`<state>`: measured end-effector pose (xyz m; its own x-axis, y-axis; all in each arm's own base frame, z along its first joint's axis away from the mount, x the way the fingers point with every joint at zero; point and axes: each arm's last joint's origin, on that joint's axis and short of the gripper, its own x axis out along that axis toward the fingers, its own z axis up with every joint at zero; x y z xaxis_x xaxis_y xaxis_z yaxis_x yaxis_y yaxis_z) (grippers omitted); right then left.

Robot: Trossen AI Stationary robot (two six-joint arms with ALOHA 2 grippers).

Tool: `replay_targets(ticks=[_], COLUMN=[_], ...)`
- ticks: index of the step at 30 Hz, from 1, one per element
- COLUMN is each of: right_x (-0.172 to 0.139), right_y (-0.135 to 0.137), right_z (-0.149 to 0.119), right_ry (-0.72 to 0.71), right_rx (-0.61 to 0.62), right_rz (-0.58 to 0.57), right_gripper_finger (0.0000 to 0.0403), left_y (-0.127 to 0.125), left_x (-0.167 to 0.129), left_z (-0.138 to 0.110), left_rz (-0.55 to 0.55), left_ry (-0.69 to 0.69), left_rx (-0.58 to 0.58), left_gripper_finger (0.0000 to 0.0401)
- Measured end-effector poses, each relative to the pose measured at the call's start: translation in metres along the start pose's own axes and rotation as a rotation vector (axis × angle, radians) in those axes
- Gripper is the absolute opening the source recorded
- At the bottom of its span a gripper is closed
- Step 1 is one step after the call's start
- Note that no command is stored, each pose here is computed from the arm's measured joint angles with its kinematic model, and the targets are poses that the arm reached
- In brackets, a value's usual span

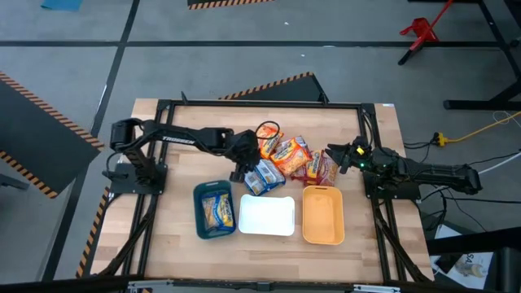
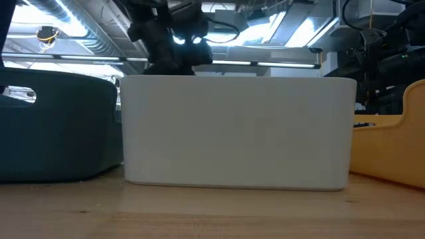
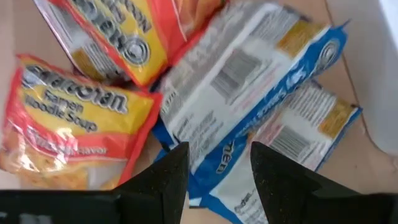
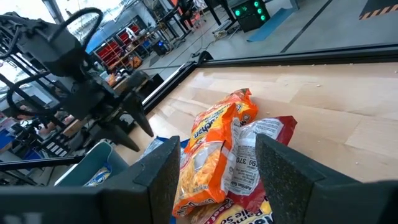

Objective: Sort Maruchan noodles
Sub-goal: Put the right blue noodle pack into the blue bin

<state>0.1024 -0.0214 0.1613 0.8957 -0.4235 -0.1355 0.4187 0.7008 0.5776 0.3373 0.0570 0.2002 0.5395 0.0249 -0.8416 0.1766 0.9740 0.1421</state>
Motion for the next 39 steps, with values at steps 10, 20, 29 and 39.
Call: replay_targets(ticks=[10,20,29,39], right_x=[0.000,0.000,0.000,0.000], right_y=[0.000,0.000,0.000,0.000], right_z=[0.000,0.000,0.000,0.000], right_ry=[0.000,0.000,0.001,0.000], right_rx=[0.000,0.000,-0.001,-0.001], right_rz=[0.000,0.000,0.000,0.000], right_gripper_finger=[0.0196,0.0195,0.0195,0.0195], left_y=[0.009,0.003,0.000,-0.002], left_x=[0.002,0.003,0.016,0.028], left_z=[-0.005,-0.002,-0.001,-0.006], left_rz=[0.006,0.029,0.020,0.083], left_ry=[0.015,0.016,0.024,0.089], left_rx=[-0.030,-0.002,0.007,-0.040], left_gripper_finger=[0.0197,0.0271,0.0273,0.0240])
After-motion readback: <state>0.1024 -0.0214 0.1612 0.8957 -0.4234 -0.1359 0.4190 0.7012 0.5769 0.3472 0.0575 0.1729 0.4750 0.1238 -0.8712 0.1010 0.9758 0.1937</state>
